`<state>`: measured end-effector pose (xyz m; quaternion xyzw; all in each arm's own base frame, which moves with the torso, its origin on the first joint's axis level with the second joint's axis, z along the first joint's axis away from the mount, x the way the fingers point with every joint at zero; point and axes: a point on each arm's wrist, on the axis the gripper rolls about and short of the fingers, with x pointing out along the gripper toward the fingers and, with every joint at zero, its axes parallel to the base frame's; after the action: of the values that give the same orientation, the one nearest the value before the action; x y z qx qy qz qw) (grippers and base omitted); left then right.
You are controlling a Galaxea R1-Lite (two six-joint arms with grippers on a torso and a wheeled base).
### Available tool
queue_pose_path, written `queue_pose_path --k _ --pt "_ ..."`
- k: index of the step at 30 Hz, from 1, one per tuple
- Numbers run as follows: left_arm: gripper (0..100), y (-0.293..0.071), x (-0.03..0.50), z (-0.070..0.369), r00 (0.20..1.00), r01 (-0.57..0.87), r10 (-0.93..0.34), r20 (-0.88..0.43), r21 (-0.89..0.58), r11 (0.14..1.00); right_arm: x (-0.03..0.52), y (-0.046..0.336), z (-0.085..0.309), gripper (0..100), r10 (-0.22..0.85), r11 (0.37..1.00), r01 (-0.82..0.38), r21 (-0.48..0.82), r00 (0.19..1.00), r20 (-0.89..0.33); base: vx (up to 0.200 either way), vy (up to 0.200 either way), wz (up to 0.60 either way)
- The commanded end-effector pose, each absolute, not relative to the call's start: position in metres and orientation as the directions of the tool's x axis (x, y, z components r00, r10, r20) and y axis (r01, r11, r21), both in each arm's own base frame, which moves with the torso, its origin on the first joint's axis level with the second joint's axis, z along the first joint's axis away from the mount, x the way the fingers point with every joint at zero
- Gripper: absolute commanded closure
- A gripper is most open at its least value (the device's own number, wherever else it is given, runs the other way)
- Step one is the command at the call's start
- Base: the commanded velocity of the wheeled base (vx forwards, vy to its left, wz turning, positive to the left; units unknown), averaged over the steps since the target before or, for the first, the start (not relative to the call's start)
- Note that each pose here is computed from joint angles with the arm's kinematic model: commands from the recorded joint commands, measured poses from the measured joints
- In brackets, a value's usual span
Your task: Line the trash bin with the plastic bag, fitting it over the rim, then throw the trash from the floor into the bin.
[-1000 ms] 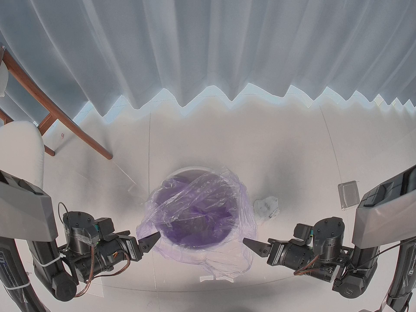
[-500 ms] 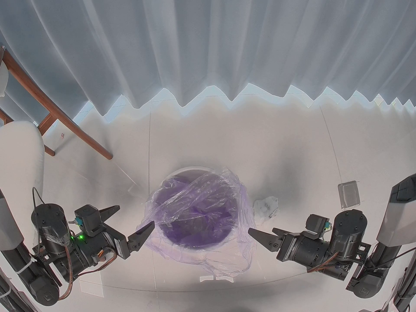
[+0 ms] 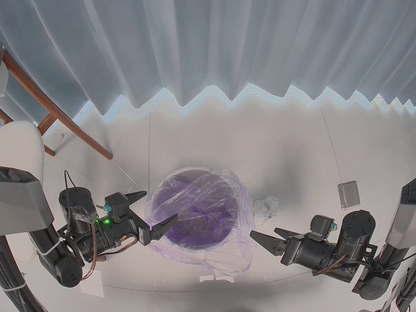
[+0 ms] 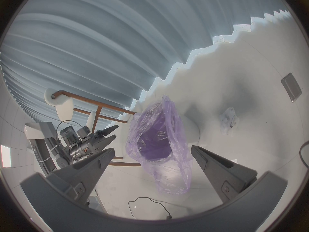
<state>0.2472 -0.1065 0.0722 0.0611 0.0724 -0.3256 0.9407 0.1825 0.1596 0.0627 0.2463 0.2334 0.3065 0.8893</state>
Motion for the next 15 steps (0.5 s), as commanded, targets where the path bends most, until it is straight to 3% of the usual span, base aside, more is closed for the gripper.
queue_pose_path --k 1,15 --pt "0 -0.112 0.262 0.061 0.774 0.624 -0.605 -0.188 0.064 0.779 0.179 0.161 0.061 0 0.669 0.686 -0.437 0.581 0.692 -0.269 0.000 0.000 0.00" --pt "0 -0.125 0.280 0.050 0.768 0.633 -0.615 -0.181 0.068 0.771 0.178 0.161 0.061 0 0.671 0.686 -0.441 0.579 0.690 -0.269 0.000 0.000 0.00"
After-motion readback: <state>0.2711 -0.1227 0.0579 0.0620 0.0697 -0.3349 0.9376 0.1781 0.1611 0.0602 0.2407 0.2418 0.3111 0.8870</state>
